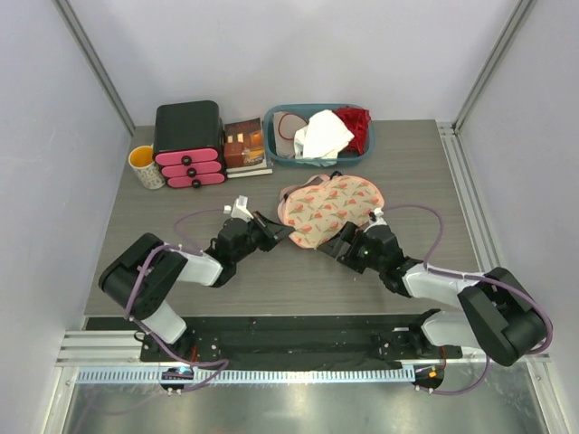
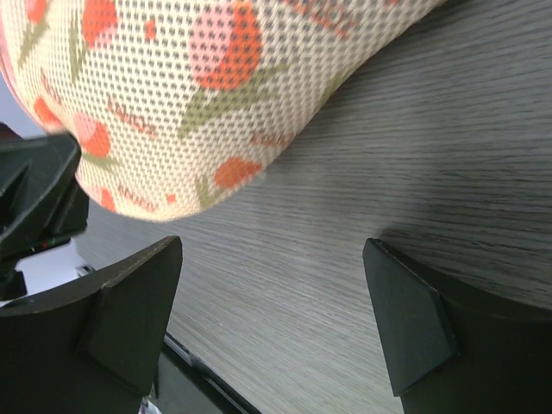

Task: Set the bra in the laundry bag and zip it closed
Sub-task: Pick up the laundry bag at the center of the board.

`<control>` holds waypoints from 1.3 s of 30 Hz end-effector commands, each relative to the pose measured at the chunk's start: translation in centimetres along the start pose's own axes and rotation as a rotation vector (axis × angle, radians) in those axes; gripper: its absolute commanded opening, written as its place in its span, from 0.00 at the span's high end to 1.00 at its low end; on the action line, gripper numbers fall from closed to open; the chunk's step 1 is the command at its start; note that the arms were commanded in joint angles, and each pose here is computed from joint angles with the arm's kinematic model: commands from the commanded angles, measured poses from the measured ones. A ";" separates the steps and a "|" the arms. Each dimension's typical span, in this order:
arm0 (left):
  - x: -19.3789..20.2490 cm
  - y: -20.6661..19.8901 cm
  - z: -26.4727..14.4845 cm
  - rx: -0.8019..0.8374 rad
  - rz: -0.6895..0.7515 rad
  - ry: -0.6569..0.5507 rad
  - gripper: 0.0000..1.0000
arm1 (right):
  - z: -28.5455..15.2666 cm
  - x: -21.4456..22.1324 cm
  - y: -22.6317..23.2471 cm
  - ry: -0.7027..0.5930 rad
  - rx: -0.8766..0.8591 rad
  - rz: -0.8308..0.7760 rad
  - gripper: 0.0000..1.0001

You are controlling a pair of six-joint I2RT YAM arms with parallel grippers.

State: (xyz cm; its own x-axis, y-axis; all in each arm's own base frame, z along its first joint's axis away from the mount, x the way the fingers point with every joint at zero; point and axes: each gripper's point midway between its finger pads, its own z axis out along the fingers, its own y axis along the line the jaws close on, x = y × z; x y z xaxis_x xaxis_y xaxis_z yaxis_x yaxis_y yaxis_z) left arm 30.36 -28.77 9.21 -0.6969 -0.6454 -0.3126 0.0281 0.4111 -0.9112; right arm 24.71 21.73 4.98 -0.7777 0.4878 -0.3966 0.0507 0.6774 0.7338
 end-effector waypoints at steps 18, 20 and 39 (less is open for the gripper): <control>2.6 -5.8 -2.2 0.131 -0.091 0.080 1.00 | -0.8 -4.6 3.4 -0.331 -0.313 0.177 0.12; 2.5 -6.0 -2.3 0.133 -0.092 0.077 1.00 | -0.6 -4.5 3.1 -0.328 -0.309 0.183 0.12; 3.5 -2.5 -2.6 -0.076 0.002 0.099 1.00 | 0.0 -5.1 3.0 -0.380 -0.389 0.260 0.79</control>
State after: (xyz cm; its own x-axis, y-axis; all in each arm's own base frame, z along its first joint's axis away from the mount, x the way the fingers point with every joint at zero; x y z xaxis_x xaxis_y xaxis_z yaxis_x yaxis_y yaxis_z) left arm 25.93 -30.97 11.10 -0.7688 -0.6044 -0.2088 -0.0302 0.3605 -0.9323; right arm 27.50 21.08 4.23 -0.5696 0.7682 -0.2924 0.0829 0.4077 0.9094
